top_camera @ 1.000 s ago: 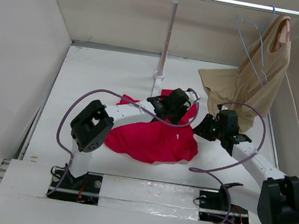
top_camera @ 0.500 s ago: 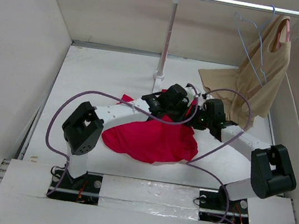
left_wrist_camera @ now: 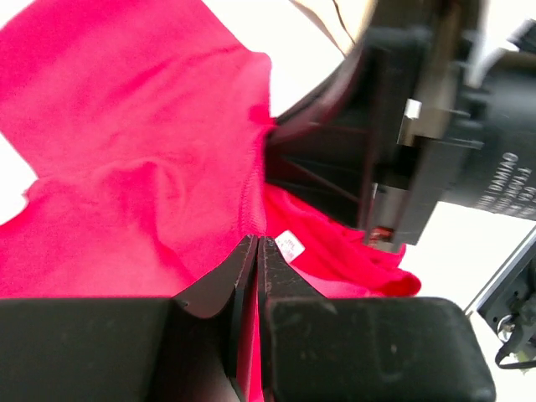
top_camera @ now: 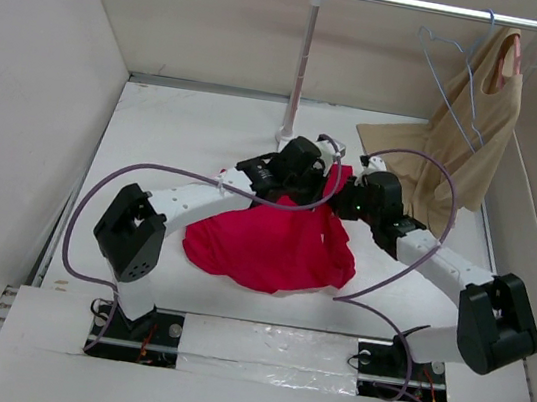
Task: Place the t-shirt on the hanger
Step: Pick up the T-shirt from the center of the board, then pick up the hanger from the clothesline.
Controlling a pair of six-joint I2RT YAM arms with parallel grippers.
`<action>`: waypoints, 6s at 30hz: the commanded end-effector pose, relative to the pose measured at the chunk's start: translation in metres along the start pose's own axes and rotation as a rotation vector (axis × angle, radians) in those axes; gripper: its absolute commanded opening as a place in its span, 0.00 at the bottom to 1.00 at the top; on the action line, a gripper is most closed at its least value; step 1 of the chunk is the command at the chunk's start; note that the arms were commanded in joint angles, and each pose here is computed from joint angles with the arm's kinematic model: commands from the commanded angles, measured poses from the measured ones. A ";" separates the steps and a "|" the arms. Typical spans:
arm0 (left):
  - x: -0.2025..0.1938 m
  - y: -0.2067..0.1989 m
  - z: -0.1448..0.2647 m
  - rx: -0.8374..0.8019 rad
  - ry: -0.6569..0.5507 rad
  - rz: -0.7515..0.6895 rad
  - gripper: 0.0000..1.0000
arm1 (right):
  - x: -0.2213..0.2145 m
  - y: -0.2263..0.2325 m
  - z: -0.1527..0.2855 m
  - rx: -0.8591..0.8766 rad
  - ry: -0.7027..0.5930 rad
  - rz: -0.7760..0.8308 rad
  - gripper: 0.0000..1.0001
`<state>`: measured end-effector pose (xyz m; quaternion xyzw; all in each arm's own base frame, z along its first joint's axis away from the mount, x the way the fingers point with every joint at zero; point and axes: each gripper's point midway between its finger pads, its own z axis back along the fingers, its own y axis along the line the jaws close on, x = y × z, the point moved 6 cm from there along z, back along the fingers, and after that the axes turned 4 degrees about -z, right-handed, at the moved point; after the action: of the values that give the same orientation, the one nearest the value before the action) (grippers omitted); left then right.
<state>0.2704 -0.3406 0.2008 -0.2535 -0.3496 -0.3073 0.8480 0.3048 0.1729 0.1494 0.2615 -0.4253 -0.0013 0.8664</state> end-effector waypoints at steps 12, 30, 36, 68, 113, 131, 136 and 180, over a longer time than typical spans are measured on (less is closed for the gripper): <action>0.022 0.005 0.029 -0.021 -0.070 -0.026 0.19 | 0.027 0.029 0.059 0.093 -0.033 0.035 0.00; 0.024 -0.026 0.015 -0.123 -0.121 -0.137 0.59 | 0.039 0.031 0.070 0.207 0.103 -0.010 0.00; 0.032 -0.024 0.003 -0.103 -0.118 -0.172 0.57 | 0.041 0.031 0.072 0.234 0.114 -0.024 0.00; 0.064 0.017 0.168 0.292 -0.387 0.039 0.00 | 0.098 0.148 0.071 0.460 0.091 0.149 0.00; 0.051 -0.020 0.049 0.058 -0.255 0.066 0.00 | 0.103 0.013 0.052 -0.039 -0.088 -0.129 0.20; 0.061 -0.034 0.036 -0.052 -0.235 0.039 0.00 | 0.204 0.060 0.200 0.009 -0.409 0.011 0.00; 0.062 -0.035 0.042 -0.063 -0.243 0.029 0.00 | 0.295 0.045 0.233 -0.110 -0.649 0.069 0.00; 0.044 -0.027 0.064 -0.042 -0.247 0.017 0.00 | 0.375 -0.084 0.106 -0.298 -0.452 0.164 0.34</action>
<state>0.2517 -0.3405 0.2558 -0.2952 -0.4130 -0.2781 0.8155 0.4833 -0.0286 0.4254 0.1124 -0.5987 -0.0527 0.7913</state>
